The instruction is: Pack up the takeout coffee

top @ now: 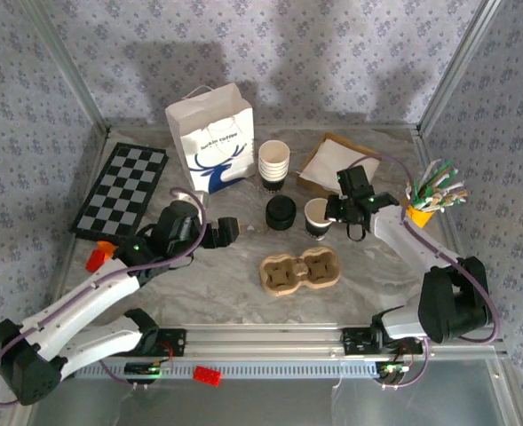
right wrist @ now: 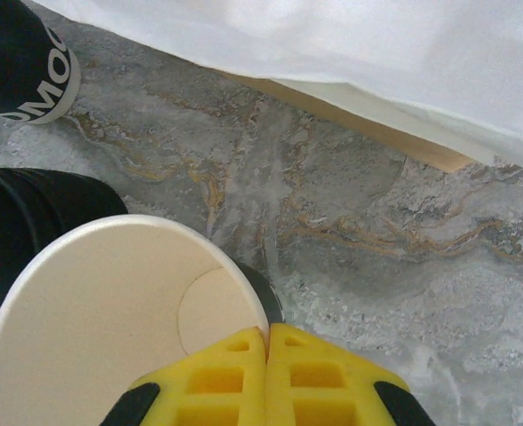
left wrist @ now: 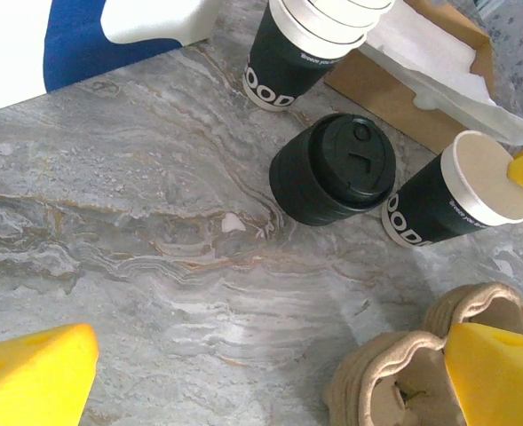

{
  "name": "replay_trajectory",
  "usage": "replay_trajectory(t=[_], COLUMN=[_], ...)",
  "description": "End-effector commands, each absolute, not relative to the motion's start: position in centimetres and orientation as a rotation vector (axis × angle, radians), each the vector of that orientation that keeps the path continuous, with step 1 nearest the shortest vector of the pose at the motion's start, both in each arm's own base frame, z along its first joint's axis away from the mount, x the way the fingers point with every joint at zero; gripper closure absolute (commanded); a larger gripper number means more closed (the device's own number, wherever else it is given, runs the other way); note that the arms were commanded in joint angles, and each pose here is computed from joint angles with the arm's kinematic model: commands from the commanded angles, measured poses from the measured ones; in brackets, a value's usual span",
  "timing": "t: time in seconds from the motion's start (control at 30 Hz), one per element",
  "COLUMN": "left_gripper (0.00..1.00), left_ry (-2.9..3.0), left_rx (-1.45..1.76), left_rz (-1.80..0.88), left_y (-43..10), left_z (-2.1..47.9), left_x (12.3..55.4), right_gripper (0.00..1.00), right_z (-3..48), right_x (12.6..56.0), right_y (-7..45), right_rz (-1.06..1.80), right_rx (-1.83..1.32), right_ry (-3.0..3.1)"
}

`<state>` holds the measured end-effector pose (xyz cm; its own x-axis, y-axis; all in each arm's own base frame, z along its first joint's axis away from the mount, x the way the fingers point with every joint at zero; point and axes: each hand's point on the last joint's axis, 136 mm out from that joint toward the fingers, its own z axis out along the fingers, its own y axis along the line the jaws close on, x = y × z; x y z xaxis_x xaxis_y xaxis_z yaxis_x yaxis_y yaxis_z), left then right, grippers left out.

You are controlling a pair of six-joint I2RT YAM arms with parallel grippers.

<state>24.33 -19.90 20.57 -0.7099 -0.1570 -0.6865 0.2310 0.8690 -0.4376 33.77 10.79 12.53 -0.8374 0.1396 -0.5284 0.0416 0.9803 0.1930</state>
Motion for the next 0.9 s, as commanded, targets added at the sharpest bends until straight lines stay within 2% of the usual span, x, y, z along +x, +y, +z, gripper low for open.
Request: replay_trajectory(t=[0.0, 0.13, 0.33, 0.53, 0.7, 0.87], left_gripper=[0.0, 0.0, 0.0, 0.0, 0.0, 0.0], left_ry=[2.241, 2.246, 2.238, 2.232, 2.235, 2.241], left_rx=[0.039, 0.041, 0.042, 0.042, 0.025, 0.002], left_rz=[-0.652, -0.644, -0.651, -0.643, -0.6, -0.552], left_y=[-20.1, -20.1, -20.1, -19.8, -18.7, -17.5], left_z=[21.3, 21.2, 21.9, 22.4, 22.6, 22.5], left_x=[24.7, 24.8, 24.8, 24.6, 24.3, 23.9], right_gripper=[0.97, 0.91, 0.68, 0.54, 0.4, 0.31], right_z=[12.1, 11.9, 15.1, 18.4, 20.4, 20.4], right_x=[34.0, 33.6, 33.5, 33.2, 33.0, 33.6], right_y=[10.7, 10.4, 10.3, 11.0, 14.2, 18.1], right_rz=[0.218, 0.208, 0.217, 0.234, 0.222, 0.166], right_rx=[0.104, 0.122, 0.119, 0.072, -0.066, -0.209], right_ry=[2.547, 2.549, 2.484, 2.467, 2.519, 2.552])
